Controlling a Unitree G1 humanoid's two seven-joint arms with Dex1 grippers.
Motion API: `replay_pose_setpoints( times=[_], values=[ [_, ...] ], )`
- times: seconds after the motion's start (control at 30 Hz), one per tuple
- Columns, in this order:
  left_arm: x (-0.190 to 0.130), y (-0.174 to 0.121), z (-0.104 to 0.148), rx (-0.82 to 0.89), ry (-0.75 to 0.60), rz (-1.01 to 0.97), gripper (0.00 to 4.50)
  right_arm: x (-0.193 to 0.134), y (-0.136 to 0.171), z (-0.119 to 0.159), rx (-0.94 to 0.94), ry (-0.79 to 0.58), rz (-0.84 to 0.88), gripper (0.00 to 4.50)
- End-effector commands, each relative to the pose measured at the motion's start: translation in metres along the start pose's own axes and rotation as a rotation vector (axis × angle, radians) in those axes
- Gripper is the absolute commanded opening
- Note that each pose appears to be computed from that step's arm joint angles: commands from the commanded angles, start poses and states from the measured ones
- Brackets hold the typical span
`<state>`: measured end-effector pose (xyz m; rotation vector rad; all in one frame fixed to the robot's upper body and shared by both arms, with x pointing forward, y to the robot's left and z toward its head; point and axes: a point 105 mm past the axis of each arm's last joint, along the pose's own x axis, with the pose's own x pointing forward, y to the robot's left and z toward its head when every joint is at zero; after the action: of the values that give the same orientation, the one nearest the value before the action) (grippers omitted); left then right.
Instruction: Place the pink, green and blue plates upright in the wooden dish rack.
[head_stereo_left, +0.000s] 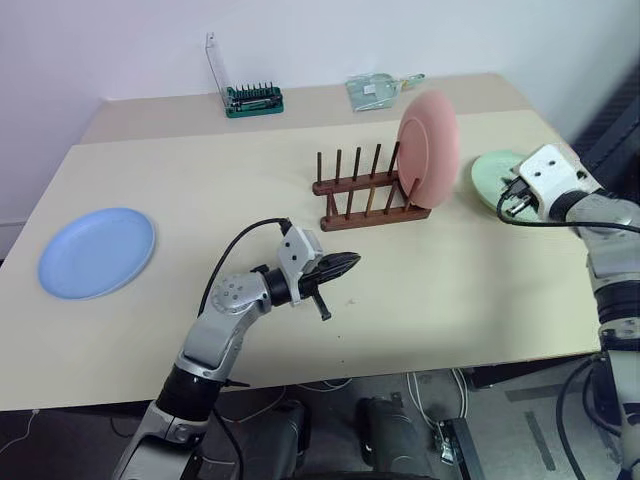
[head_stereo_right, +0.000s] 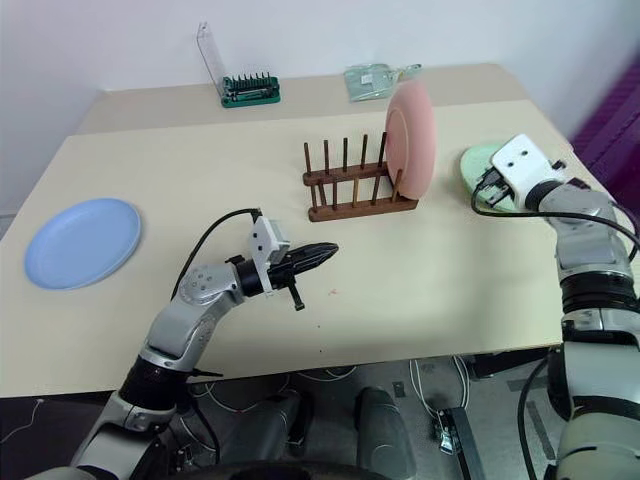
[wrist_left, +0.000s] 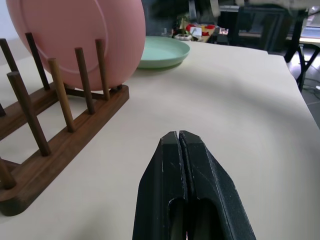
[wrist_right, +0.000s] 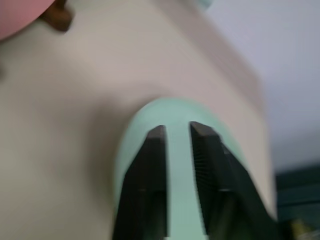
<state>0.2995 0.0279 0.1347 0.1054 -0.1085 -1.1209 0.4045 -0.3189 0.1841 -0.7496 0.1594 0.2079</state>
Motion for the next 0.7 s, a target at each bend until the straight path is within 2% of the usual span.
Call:
replay_pose_setpoints(
  times=[0.03,0.17,0.37,0.47,0.63,0.7],
  values=[
    [0.002,-0.002,0.01,0.025,-0.028,-0.019,0.0,-0.001,-0.005,0.0,-0.022,0.026,0.034,2.31],
    [0.001,-0.002,0.008,0.024,-0.024,-0.018,0.0,0.013,-0.002,-0.01,-0.043,0.097,0.021,4.36],
    [0.001,-0.001,0.01,0.028,-0.027,-0.005,0.0,0.024,0.004,-0.024,-0.053,0.197,0.005,4.44],
    [-0.002,0.0,0.009,0.032,-0.023,0.005,0.0,0.027,0.008,-0.033,-0.063,0.255,0.009,3.64],
    [-0.003,0.002,0.01,0.033,-0.023,0.022,0.0,0.026,0.007,-0.038,-0.055,0.291,-0.012,1.27],
    [-0.003,0.001,0.009,0.034,-0.023,0.022,0.0,0.026,0.006,-0.04,-0.057,0.302,-0.022,0.16]
  ],
)
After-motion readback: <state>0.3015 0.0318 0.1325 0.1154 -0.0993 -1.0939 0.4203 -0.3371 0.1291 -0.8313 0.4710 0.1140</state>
